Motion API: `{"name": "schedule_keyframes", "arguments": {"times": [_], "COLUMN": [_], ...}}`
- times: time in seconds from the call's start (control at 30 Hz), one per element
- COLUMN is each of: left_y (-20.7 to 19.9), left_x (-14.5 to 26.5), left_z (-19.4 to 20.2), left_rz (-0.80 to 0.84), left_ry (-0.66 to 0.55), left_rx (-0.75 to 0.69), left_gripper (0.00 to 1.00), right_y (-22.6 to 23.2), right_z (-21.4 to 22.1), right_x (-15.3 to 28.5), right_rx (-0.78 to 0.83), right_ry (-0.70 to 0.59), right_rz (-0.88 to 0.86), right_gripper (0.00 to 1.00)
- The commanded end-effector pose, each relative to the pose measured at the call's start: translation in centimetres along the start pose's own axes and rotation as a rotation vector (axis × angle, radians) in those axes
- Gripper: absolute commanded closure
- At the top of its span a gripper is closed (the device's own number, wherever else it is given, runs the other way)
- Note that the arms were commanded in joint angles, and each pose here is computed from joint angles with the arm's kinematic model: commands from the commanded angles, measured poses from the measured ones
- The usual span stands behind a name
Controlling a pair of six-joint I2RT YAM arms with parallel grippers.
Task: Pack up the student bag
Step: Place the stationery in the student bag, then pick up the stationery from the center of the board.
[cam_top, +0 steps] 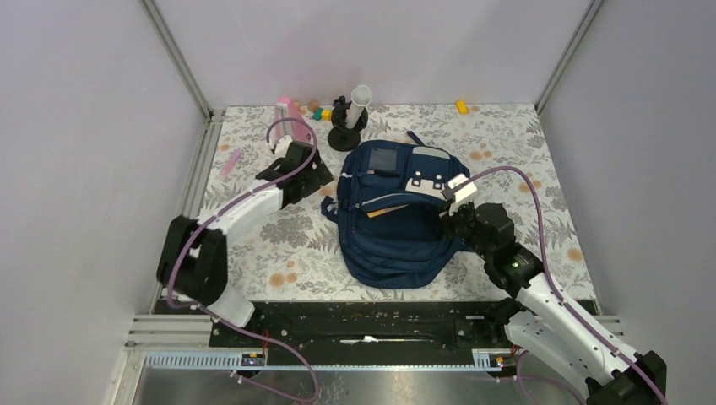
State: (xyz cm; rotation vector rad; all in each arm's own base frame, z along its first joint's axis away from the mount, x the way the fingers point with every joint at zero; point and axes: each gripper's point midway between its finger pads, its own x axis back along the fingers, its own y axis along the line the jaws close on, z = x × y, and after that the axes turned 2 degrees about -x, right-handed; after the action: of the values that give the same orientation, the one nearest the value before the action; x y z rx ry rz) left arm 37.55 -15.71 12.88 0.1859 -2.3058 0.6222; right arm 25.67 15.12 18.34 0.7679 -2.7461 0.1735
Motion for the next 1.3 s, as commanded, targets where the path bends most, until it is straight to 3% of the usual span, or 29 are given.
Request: {"name": "schedule_keyframes", "arguments": {"times": [0.0,0.2,0.4,0.83,1.07,1.2,1.27], "left_y": [-0.6,1.8,4.2,8.3,8.4,8.7,8.8], "left_x": [-3.5,-6.6,-9.3,-13.9,-14.9,-15.0,-15.1], "left_z": [-2.7,-4.8,-5.5,-5.7,-6.0,-5.7,-5.7], "left_rz": [-0.031,-0.175,-0.281,-0.394,-0.395,-0.413,-0.417], "left_ry": [-0.058,-0.158,-0.175,-0.095,-0.081,-0.074,-0.074], "left_rx": [0.237,0.380,0.458,0.565,0.553,0.553,0.551], "left_gripper": [0.20,0.19,0.18,0.17,0.17,0.21,0.28], "right_y": [-0.5,-0.4,-0.2,0.1,0.5,0.5,0.6], "right_z": [-4.7,-5.2,-5.6,-5.9,-5.9,-5.8,-5.9], "right_x": [0.6,1.2,1.5,1.9,1.7,1.6,1.6], "right_rx": [-0.025,-0.035,-0.041,-0.050,-0.054,-0.055,-0.054], "right_ry": [-0.170,-0.198,-0.214,-0.230,-0.225,-0.223,-0.225], "right_rz": [0.022,0.021,0.007,-0.012,-0.031,-0.032,-0.036], "right_gripper": [1.00,1.00,1.00,1.00,1.00,1.00,1.00]}}
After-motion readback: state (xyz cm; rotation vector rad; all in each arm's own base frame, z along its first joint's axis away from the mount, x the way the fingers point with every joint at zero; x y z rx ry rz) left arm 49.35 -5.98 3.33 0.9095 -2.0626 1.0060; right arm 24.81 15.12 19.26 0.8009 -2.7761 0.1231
